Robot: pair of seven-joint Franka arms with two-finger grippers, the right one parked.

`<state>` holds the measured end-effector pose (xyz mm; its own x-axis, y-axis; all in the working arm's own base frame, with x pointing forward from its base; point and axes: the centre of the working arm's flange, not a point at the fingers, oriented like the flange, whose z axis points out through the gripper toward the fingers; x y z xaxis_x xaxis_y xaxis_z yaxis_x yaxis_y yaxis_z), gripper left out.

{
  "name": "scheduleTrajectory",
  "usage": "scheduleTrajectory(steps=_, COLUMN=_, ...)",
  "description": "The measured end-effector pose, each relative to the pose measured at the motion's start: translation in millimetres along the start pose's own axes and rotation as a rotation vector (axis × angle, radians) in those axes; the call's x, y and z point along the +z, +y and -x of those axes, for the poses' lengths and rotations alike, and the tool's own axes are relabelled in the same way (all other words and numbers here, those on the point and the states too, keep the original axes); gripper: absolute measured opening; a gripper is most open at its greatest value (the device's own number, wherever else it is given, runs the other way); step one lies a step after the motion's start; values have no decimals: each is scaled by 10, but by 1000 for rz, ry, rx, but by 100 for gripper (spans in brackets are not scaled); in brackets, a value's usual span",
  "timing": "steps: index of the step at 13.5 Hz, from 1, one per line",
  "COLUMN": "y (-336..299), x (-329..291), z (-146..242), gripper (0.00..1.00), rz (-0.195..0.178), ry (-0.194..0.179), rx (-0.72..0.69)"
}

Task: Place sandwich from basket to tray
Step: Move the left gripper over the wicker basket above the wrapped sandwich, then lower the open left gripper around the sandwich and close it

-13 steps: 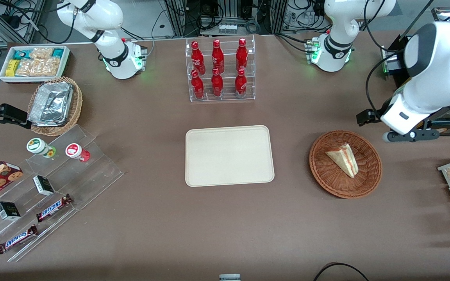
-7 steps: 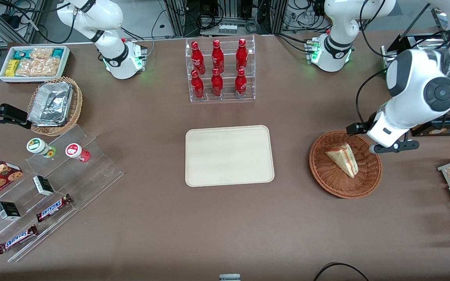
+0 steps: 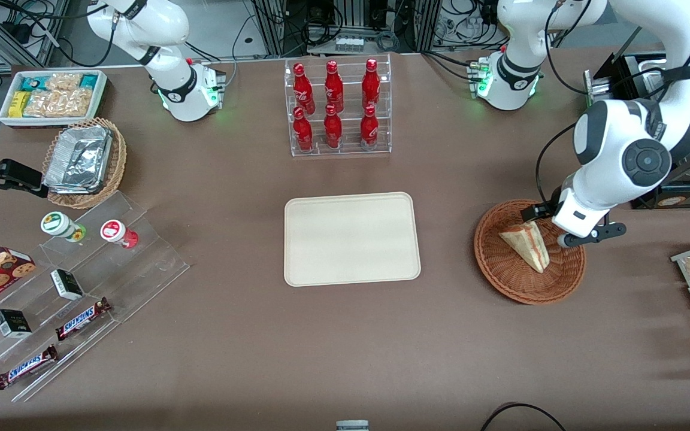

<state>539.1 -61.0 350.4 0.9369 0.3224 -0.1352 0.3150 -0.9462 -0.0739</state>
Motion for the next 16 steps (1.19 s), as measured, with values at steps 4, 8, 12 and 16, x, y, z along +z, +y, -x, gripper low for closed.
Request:
scheduleTrajectory(steps=4, y=78, x=176, z=-87, gripper=100, rz=17, ry=20, rx=-264)
scheduleTrajectory(steps=8, y=112, x=293, z=-124, gripper=100, rz=21, ry=21, rx=-312)
scheduleTrajectory(steps=12, y=118, x=492, z=-122, gripper=100, rz=44, ry=50, rx=-313)
scheduleTrajectory(steps=16, y=129, x=724, z=-136, gripper=100, rz=46, ry=46, rx=-314)
